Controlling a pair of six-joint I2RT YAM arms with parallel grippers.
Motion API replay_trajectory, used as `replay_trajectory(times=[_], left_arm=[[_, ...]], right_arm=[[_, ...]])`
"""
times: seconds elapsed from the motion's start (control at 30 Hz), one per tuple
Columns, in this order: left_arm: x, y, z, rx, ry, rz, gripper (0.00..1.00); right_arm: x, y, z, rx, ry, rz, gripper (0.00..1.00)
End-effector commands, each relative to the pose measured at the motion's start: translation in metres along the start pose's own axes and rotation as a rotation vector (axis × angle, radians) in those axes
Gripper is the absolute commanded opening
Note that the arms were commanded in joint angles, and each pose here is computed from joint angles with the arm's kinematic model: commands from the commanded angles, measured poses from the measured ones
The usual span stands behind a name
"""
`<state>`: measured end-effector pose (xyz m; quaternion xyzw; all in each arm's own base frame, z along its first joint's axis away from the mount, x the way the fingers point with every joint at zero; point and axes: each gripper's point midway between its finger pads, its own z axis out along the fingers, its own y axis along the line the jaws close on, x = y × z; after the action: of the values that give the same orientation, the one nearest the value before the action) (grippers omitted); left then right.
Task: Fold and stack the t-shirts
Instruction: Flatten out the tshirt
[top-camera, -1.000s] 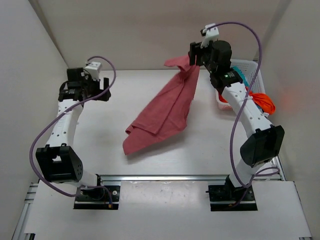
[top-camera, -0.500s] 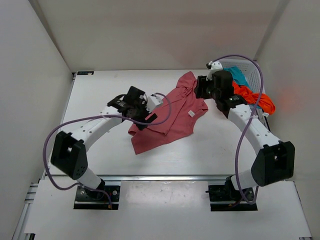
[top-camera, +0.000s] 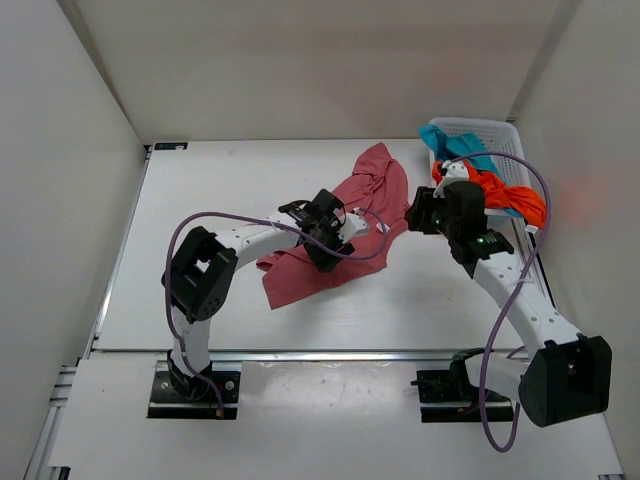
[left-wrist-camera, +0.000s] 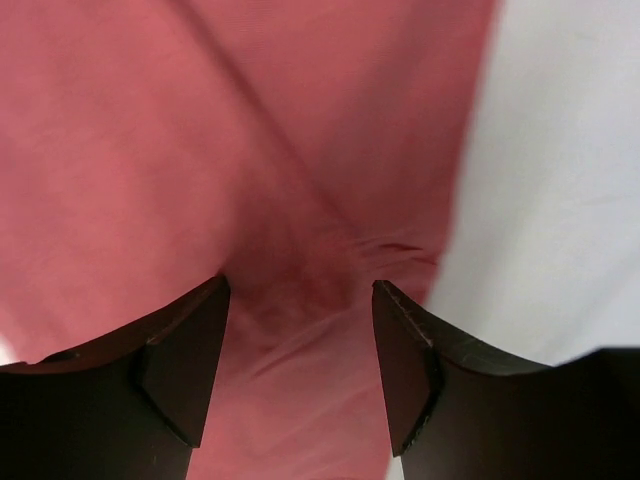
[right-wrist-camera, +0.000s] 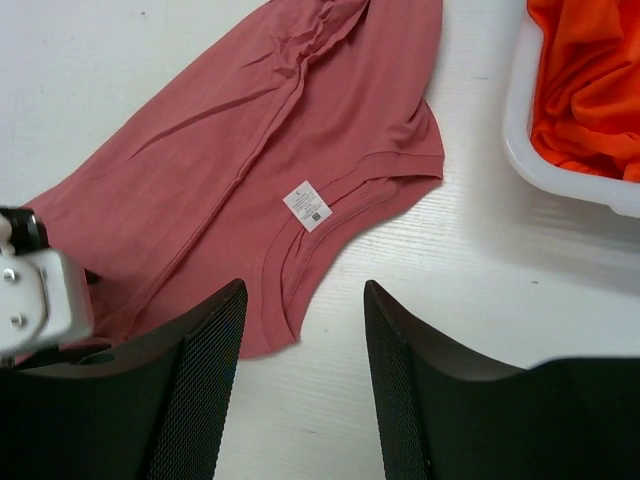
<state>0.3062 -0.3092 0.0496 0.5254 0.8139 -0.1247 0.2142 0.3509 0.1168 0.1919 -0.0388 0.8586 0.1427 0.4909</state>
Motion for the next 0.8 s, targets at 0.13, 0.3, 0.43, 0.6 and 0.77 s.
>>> replay_trajectory(times=[0.13, 0.3, 0.43, 0.6, 0.77], left_arm=[[-0.022, 0.027, -0.01, -0.149, -0.063, 0.014, 0.62], [-0.017, 0.021, -0.004, -0.117, -0.054, 0.009, 0.56], [-0.024, 0.009, -0.006, -0.06, -0.08, 0.015, 0.58], [-0.024, 0.0, 0.003, -0.03, -0.065, 0.027, 0.38], [-0.023, 0.021, -0.004, -0.044, -0.056, -0.062, 0.0]], right_arm=[[0.001, 0.004, -0.006, -0.021, -0.037, 0.037, 0.55], [0.007, 0.0, -0.008, -0.01, -0.03, 0.039, 0.55], [0.012, -0.002, -0.009, -0.008, -0.016, 0.049, 0.54], [0.023, 0.003, -0.004, -0.036, 0.013, 0.047, 0.5], [0.041, 0.011, 0.004, -0.062, 0.074, 0.008, 0.47]])
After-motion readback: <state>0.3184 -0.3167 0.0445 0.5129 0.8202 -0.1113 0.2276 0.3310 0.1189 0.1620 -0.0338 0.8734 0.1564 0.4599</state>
